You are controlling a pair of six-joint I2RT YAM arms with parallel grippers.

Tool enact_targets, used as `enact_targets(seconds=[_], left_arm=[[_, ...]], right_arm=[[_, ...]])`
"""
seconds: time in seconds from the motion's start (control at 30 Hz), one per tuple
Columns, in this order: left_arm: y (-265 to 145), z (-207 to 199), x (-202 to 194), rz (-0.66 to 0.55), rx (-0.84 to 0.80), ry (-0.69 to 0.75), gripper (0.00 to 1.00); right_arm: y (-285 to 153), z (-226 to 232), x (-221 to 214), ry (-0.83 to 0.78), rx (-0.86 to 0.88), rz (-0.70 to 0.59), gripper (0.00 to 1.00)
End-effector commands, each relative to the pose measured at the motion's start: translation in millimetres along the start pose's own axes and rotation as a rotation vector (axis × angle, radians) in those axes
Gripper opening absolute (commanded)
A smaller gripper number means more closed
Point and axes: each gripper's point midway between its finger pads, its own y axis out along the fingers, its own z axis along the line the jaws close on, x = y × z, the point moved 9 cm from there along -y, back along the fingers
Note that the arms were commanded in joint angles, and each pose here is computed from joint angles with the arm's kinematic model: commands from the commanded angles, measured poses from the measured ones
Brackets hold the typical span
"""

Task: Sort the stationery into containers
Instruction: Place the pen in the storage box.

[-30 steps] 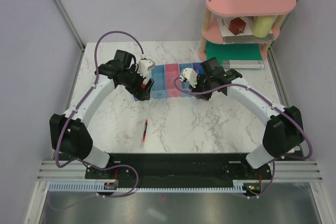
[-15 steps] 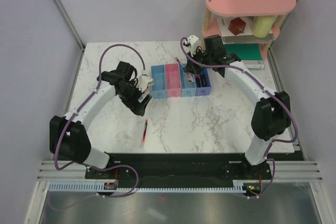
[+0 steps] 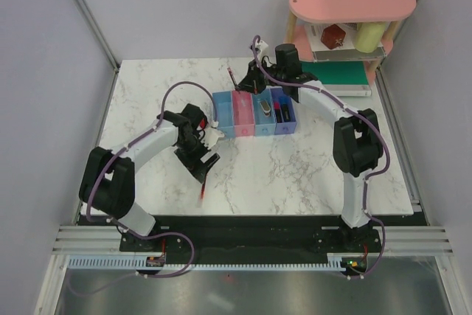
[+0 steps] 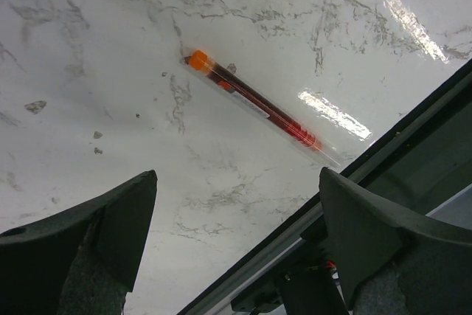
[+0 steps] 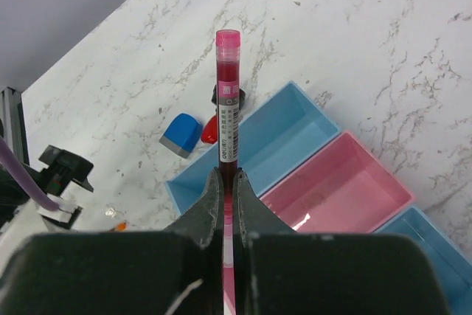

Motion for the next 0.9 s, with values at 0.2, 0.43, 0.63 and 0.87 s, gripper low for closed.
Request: enact_targets(seconds=[0.2, 0.43, 0.63, 0.87], left_arm=[[31, 4, 7, 0.052, 0.011, 0.028, 0.97], [40, 2, 9, 0.059, -0.007, 0.03, 0.97], [48, -1, 10, 0.068, -0.022, 0.027, 0.96], [58, -6, 8, 0.09, -0.043, 0.023, 0.91]], right_arm=[[18, -14, -28, 0.023, 0.044, -0.015, 0.0], [16, -18, -62, 0.043, 0.005, 0.038, 0.0], [9, -19, -80, 0.024, -0.03, 0.079, 0.0], [8, -19, -83, 0.02, -0.035, 0.101, 0.15]])
